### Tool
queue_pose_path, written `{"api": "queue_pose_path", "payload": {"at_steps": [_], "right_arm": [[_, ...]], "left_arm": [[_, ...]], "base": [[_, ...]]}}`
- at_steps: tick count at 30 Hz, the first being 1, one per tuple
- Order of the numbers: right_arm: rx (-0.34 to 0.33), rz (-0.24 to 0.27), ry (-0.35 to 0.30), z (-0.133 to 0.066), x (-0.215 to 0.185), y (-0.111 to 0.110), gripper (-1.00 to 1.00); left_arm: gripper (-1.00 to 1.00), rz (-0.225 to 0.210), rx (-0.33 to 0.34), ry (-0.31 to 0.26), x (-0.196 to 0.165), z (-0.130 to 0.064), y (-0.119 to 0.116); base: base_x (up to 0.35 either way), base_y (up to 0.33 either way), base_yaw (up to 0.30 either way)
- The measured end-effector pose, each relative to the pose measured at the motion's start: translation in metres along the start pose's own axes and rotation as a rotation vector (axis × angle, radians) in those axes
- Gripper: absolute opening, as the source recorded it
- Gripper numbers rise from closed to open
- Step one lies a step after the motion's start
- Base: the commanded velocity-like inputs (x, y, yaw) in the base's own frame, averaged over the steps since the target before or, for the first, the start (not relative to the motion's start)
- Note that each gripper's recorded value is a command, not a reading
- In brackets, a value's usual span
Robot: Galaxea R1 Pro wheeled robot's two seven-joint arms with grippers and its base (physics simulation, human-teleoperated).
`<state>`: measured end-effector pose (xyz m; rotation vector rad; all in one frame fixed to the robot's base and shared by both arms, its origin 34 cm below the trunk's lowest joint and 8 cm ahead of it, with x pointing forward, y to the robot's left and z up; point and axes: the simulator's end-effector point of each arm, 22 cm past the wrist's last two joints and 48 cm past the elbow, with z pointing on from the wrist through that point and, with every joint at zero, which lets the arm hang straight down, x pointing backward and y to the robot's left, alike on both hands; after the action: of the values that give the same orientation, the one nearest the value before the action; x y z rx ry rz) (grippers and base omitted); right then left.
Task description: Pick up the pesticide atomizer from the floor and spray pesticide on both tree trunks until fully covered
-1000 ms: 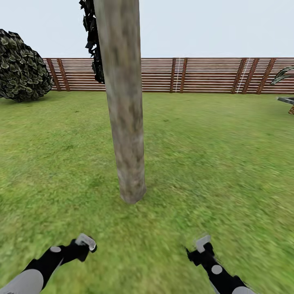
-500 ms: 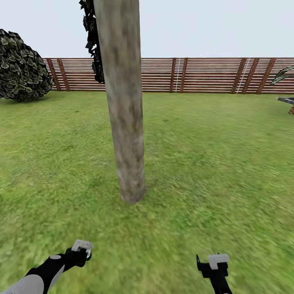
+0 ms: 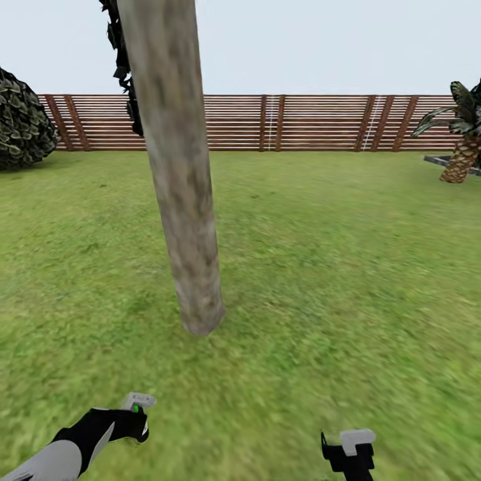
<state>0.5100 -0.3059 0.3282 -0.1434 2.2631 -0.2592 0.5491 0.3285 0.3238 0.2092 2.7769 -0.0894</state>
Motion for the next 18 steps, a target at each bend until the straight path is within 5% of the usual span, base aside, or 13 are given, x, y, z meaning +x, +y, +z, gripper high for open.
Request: {"api": "queue_pose_path", "payload": {"at_steps": [8, 18], "right_arm": [[0.0, 0.005, 0.001, 0.0, 0.0, 0.001, 1.0], [0.029, 0.041, 0.003, 0.0, 0.0, -0.008, 1.0]], "left_arm": [[-1.0, -0.03, 0.024, 0.054, -0.014, 0.0, -0.023], [-1.0, -0.031, 0.018, 0.032, -0.032, -0.004, -0.026]], "base": [[0.0, 0.0, -0.299], [0.112, -0.021, -0.286]]}}
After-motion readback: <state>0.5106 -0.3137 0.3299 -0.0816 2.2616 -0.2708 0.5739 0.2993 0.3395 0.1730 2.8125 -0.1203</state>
